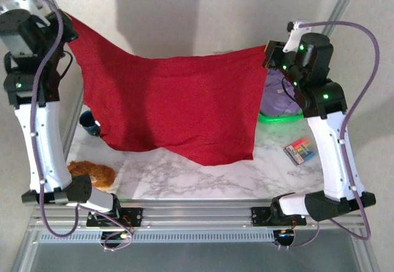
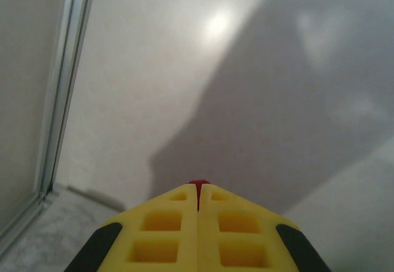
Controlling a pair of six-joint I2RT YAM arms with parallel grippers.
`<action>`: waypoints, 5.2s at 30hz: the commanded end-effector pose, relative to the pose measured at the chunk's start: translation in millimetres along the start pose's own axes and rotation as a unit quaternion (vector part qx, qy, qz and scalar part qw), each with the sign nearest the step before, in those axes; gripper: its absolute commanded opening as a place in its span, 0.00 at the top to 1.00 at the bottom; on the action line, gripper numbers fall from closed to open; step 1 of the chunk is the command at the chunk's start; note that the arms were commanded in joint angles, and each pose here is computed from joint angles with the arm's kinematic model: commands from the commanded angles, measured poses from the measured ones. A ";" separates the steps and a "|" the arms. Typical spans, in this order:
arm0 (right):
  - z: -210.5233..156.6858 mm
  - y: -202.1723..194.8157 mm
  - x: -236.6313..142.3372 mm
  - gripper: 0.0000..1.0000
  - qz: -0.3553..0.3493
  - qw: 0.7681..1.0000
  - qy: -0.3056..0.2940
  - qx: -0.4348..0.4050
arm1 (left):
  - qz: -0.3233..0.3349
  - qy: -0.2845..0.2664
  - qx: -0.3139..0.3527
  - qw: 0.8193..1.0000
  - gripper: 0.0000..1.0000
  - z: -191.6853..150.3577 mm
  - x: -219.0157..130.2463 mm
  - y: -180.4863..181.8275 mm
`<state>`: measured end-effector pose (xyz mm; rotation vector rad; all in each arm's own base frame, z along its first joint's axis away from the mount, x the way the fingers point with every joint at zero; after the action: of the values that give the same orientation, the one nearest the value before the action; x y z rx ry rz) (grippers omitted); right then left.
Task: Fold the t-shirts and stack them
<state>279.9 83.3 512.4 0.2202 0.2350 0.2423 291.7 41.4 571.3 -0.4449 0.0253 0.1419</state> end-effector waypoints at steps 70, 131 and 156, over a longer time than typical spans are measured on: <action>-210.3 -31.1 -29.2 1.00 0.030 0.925 0.339 0.167 | 0.002 0.272 -0.026 0.962 1.00 -201.0 -32.1 62.9; -215.0 -36.9 27.0 0.35 -0.086 0.903 0.399 0.135 | 0.059 0.449 -0.006 0.891 0.57 -445.8 310.3 84.5; -212.1 -36.7 12.1 0.35 -0.077 0.914 0.372 0.145 | 0.029 0.392 0.028 0.919 1.00 -368.8 245.0 50.7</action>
<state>247.0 92.8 300.4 0.3735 1.0680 0.1195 546.7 -36.5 129.2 -0.4355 0.9996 0.0608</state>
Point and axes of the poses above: each hand's point on the last joint's axis, 136 mm out from that joint toward the fingers, its own x axis out along the fingers, its own y axis along the line the jaws close on, z = x × y, the point moved 10 cm from there along -x, back along the fingers
